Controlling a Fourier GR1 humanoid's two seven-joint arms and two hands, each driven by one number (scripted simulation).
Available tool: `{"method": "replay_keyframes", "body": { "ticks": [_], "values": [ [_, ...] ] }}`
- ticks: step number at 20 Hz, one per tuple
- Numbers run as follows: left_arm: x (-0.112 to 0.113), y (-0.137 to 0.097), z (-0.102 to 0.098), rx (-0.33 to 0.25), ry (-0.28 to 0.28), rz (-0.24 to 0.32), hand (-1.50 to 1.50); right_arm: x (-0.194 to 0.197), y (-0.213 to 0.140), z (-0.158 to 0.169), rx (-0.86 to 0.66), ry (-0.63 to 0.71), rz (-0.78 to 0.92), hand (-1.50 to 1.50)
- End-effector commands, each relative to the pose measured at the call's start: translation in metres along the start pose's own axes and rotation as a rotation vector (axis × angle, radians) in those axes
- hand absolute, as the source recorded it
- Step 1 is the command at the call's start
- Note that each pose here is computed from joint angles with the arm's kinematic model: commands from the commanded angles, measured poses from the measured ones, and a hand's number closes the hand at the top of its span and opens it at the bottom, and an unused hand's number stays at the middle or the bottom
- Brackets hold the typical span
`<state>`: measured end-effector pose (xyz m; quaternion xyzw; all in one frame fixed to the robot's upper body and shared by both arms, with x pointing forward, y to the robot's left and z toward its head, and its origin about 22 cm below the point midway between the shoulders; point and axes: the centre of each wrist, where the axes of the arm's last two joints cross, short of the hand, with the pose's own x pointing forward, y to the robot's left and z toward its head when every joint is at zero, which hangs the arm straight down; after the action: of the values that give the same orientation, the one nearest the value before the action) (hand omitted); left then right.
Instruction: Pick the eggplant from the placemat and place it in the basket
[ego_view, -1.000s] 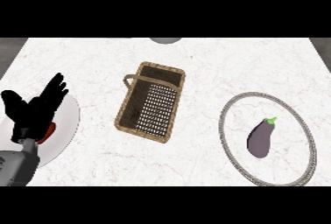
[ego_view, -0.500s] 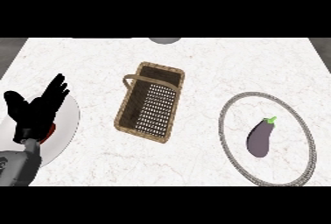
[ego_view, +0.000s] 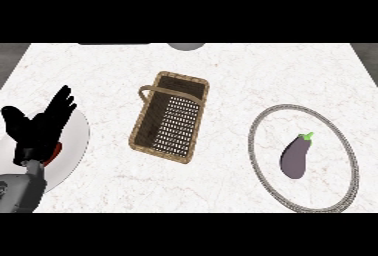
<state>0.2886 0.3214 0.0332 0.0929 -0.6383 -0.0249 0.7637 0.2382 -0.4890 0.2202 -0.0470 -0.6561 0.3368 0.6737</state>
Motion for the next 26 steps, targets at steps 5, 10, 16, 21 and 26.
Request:
{"method": "replay_keyframes", "body": {
  "ticks": [5,10,16,21,26],
  "values": [
    [0.005,-0.014,0.013,0.007,-0.005,-0.012,0.00,-0.027,0.072,-0.024,-0.071,-0.054,-0.033,-1.50],
    [0.001,-0.006,-0.002,-0.010,-0.013,0.001,0.00,-0.063,0.101,-0.046,-0.096,-0.071,-0.063,-1.50],
    [0.008,-0.008,0.009,-0.024,0.002,-0.018,0.00,-0.070,0.141,-0.079,-0.122,-0.074,-0.163,-1.50],
    [0.016,0.003,0.003,-0.011,-0.007,-0.003,0.00,-0.067,0.164,-0.085,-0.045,-0.013,-0.070,-1.50],
    [0.001,-0.008,0.016,-0.018,0.003,0.001,0.00,-0.092,0.169,-0.108,0.002,0.029,-0.028,-1.50]
  ]
}}
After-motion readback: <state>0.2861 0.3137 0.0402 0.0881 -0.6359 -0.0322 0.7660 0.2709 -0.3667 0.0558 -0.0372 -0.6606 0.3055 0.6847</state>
